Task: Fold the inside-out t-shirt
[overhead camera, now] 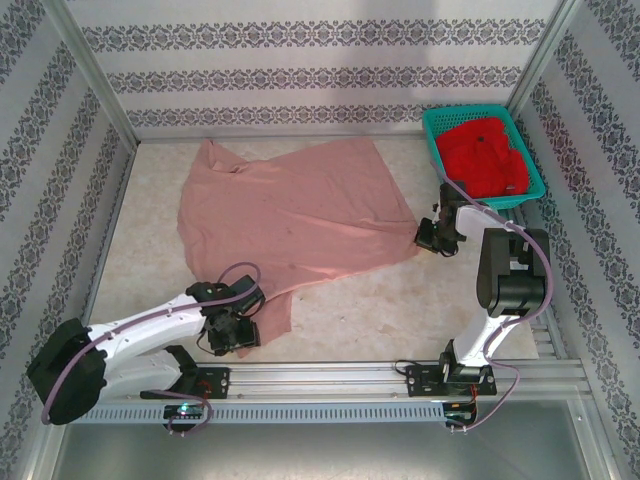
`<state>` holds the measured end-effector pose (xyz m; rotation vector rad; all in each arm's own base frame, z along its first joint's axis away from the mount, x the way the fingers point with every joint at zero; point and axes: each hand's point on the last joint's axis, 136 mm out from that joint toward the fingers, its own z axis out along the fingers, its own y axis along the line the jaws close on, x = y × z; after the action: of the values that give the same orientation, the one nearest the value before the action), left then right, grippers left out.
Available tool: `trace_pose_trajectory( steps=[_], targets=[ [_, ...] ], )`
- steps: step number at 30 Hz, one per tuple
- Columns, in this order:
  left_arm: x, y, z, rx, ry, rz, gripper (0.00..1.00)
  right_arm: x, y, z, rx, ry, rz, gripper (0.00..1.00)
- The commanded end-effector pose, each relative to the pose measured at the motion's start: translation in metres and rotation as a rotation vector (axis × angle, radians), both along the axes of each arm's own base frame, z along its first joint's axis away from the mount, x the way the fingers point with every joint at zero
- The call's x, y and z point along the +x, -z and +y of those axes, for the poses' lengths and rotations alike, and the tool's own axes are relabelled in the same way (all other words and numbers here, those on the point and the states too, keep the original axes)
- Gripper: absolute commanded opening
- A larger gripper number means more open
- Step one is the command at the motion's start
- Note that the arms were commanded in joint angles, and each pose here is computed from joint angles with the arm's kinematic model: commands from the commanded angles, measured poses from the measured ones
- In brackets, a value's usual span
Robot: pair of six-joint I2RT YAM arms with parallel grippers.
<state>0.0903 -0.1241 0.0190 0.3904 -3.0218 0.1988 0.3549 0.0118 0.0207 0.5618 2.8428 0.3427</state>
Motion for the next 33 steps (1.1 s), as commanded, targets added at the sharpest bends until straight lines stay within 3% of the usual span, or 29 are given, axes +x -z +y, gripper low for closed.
trace_pose_trajectory(
  steps=[1,5,12,18,27,33],
  targets=[
    [0.000,0.010,0.000,0.012,0.021,-0.007,0.49,-0.001,-0.003,0.001,0.010,-0.014,-0.013,0.00],
    [0.000,0.018,0.000,0.011,0.024,-0.003,0.36,-0.003,-0.005,0.001,0.004,-0.015,-0.016,0.00],
    [0.005,-0.003,0.002,-0.015,0.011,-0.074,0.00,-0.011,-0.011,-0.002,-0.016,-0.002,-0.025,0.00],
    [0.028,-0.068,-0.001,-0.092,0.000,-0.243,0.00,-0.029,-0.023,-0.004,-0.008,0.033,-0.057,0.00],
    [0.052,-0.175,0.010,-0.166,0.095,-0.448,0.00,-0.034,-0.057,-0.013,-0.011,0.071,-0.159,0.00],
    [0.052,-0.204,0.032,-0.131,0.081,-0.517,0.00,-0.048,-0.062,-0.015,-0.033,0.074,-0.164,0.00]
  ],
)
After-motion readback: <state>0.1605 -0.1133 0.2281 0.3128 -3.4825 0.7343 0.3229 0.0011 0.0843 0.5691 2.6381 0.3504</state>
